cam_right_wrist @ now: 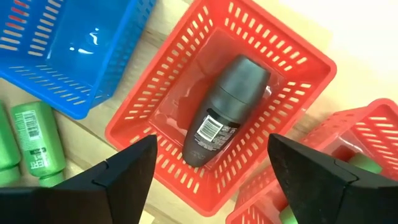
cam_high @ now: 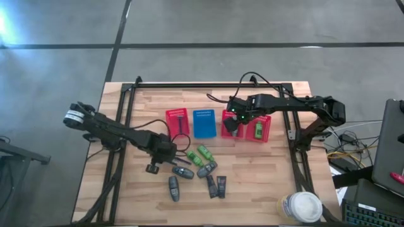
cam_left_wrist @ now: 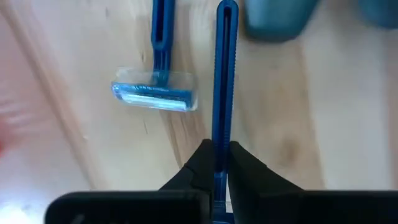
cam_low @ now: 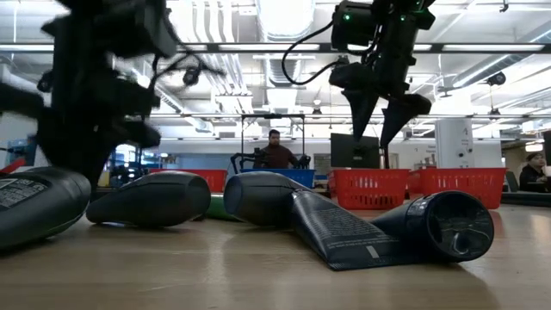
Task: Pick & Place Travel size toiletries
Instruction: Put the blue razor into the left red bin, then put the gray deodorant into the middle red bin
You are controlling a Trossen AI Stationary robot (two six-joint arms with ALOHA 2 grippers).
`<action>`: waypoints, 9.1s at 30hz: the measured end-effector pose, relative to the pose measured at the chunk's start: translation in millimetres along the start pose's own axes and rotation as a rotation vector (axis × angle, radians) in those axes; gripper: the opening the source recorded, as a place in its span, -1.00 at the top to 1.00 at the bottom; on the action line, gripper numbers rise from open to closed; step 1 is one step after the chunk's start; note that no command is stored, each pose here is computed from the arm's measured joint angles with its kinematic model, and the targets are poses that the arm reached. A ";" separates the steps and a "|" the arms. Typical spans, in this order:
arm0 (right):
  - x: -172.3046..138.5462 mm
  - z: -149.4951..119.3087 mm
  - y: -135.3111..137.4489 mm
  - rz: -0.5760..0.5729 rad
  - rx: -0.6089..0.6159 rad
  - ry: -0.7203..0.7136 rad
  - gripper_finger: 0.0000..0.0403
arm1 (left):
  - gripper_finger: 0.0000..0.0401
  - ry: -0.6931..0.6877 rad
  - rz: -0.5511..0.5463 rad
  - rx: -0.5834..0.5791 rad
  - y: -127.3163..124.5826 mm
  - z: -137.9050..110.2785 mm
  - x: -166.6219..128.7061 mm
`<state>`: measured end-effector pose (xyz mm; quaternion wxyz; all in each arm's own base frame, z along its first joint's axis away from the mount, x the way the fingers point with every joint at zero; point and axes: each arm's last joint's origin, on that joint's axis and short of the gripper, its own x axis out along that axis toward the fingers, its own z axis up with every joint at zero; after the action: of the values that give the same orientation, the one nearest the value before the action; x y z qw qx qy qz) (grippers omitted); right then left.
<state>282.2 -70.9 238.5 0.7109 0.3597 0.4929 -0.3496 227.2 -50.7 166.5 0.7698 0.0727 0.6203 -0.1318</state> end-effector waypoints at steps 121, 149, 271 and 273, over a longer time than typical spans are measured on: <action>-16.0 0.7 -15.0 -0.093 0.013 -0.072 -0.49 | 0.45 -0.213 0.033 0.013 27.0 35.6 34.6; -15.0 1.1 -16.5 -0.122 0.006 -0.096 -0.33 | 0.89 -0.845 0.237 -1.598 64.7 -19.5 -76.0; -10.2 -78.0 22.8 -0.005 -0.136 0.089 -0.58 | -0.03 -0.226 -0.035 0.615 -75.0 57.6 -4.6; -14.2 -77.8 21.8 0.008 -0.124 0.081 -0.58 | -0.03 -0.225 -0.019 0.557 -73.6 54.2 -13.1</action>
<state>261.9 8.6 235.8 0.7127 0.3306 0.5407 -0.3008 253.7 -134.4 195.0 0.7830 0.2603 0.4716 -0.3111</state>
